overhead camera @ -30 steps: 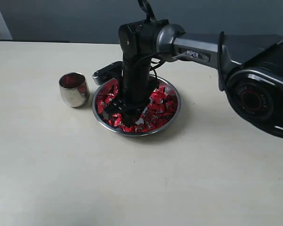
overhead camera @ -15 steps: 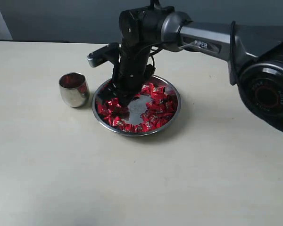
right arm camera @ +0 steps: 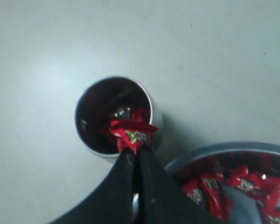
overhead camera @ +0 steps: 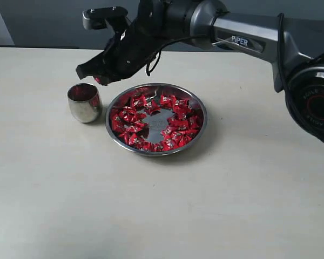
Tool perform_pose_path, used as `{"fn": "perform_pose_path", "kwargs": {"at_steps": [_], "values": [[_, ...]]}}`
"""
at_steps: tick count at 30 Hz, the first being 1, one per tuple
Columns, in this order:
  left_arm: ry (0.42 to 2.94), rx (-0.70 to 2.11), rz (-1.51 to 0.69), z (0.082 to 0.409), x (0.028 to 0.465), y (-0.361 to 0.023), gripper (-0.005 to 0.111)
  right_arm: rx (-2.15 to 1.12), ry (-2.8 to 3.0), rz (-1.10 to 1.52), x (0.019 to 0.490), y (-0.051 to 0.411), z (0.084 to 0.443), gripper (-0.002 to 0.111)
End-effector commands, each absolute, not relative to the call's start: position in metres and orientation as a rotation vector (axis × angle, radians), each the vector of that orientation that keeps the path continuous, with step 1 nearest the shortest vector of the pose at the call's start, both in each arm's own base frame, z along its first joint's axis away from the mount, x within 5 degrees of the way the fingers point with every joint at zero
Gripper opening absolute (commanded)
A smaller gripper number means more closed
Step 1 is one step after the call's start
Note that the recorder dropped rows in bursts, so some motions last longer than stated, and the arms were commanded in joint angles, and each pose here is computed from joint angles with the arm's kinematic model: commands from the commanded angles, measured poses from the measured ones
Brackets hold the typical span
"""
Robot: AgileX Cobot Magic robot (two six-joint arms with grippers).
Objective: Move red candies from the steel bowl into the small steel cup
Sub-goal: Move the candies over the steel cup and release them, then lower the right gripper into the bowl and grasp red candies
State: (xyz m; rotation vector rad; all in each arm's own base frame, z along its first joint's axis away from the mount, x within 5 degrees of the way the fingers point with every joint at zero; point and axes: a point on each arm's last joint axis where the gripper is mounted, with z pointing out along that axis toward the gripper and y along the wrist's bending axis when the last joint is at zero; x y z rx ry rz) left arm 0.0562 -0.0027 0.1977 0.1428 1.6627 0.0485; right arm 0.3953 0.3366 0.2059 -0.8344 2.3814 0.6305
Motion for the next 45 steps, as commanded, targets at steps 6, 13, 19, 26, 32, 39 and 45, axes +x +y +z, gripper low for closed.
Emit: {"fn": "perform_pose_path", "kwargs": {"at_steps": [6,13,19,26,32,39,45], "values": [[1.657,0.137,0.042,0.197,0.056,-0.003,0.002,-0.837,2.210,0.699,0.391,0.357,0.215,-0.001],[1.657,0.137,0.042,0.197,0.056,-0.003,0.002,-0.866,2.223,0.689,0.389,0.369,0.188,-0.001],[1.657,0.137,0.042,0.197,0.056,-0.003,0.002,-0.881,2.216,0.673,0.390,0.369,0.185,0.001],[1.657,0.137,0.042,0.197,0.056,-0.003,0.002,-0.901,2.204,0.667,0.390,0.370,0.188,0.038],[1.657,0.137,0.042,0.197,0.056,-0.003,0.002,-0.962,2.223,0.619,0.389,0.363,0.196,0.040],[1.657,0.137,0.042,0.197,0.056,-0.003,0.002,-0.952,2.505,0.332,0.389,0.322,0.206,0.040],[1.657,0.137,0.042,0.197,0.056,-0.003,0.002,-1.003,2.614,0.242,0.387,0.313,0.188,0.040]]}}
